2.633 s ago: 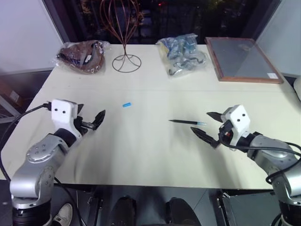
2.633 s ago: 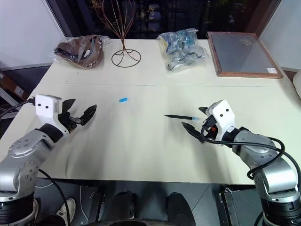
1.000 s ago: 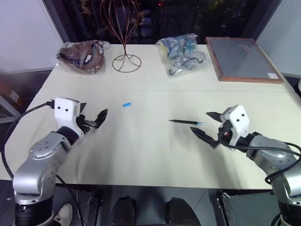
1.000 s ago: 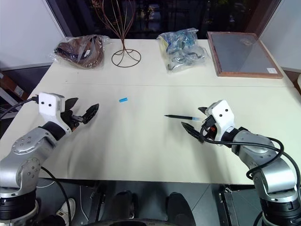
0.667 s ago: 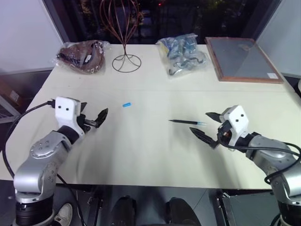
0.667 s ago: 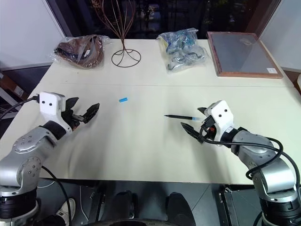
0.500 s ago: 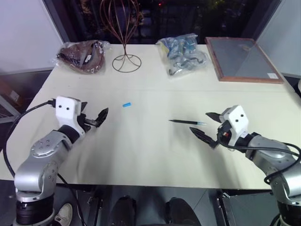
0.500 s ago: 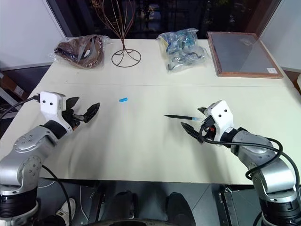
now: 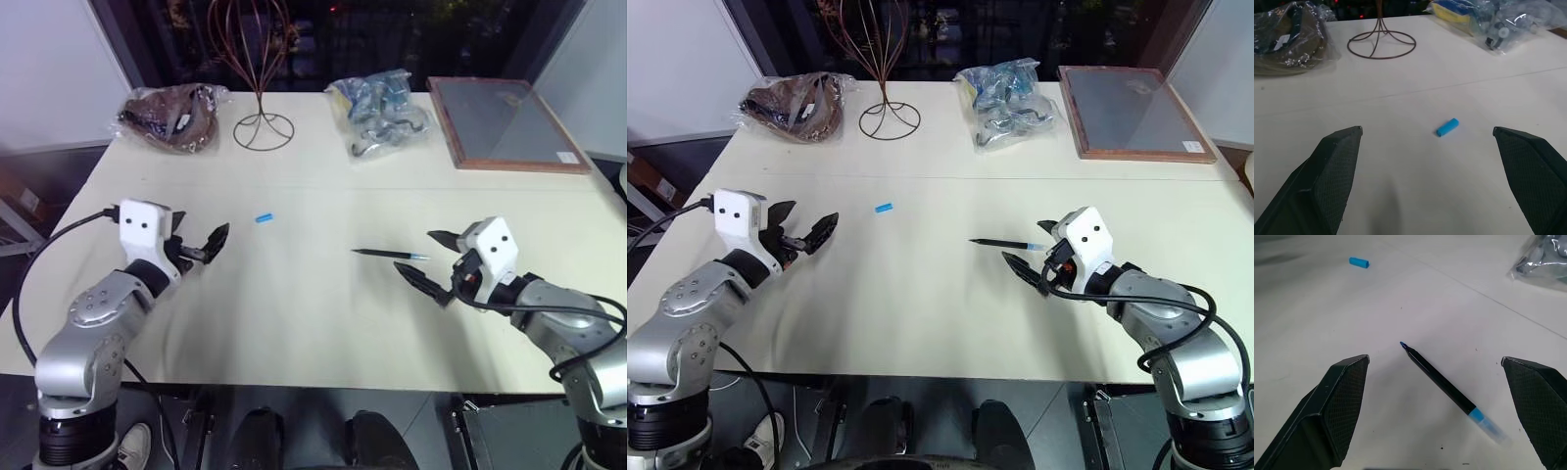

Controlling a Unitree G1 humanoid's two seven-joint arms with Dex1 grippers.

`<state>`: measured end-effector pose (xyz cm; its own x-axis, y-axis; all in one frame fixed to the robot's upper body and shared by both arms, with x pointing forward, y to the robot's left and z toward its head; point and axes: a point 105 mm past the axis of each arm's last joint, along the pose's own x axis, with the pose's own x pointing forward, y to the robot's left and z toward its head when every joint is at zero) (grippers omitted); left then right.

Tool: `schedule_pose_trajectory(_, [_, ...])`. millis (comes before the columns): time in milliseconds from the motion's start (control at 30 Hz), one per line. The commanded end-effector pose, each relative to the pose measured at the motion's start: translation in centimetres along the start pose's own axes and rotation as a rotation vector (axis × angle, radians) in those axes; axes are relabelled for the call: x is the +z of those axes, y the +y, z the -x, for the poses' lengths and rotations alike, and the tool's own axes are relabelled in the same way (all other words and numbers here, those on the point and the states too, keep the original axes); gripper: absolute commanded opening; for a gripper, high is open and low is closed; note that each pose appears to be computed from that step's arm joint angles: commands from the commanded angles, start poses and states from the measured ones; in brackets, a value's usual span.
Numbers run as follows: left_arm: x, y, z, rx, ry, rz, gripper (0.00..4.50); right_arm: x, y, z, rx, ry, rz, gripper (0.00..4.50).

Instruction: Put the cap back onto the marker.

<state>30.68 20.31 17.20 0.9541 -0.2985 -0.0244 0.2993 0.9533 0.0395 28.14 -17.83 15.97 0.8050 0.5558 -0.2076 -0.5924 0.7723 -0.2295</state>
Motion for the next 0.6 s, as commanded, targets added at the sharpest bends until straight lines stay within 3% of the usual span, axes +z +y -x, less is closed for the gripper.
schedule_pose_trajectory(33, [1.2,-0.1,0.0,-0.002,-0.045,-0.020,4.48,1.1,0.1,0.1,0.002,-0.034,0.037,4.50])
schedule_pose_trajectory(367, [0.9,0.1,-0.1,-0.035,-0.022,-0.022,4.48,0.9,0.2,-0.1,0.005,-0.032,0.035,4.50])
schedule_pose_trajectory(600, [-0.5,1.4,-2.6,-0.118,0.034,-0.024,4.48,1.1,0.5,-0.7,0.006,-0.044,0.045,4.50])
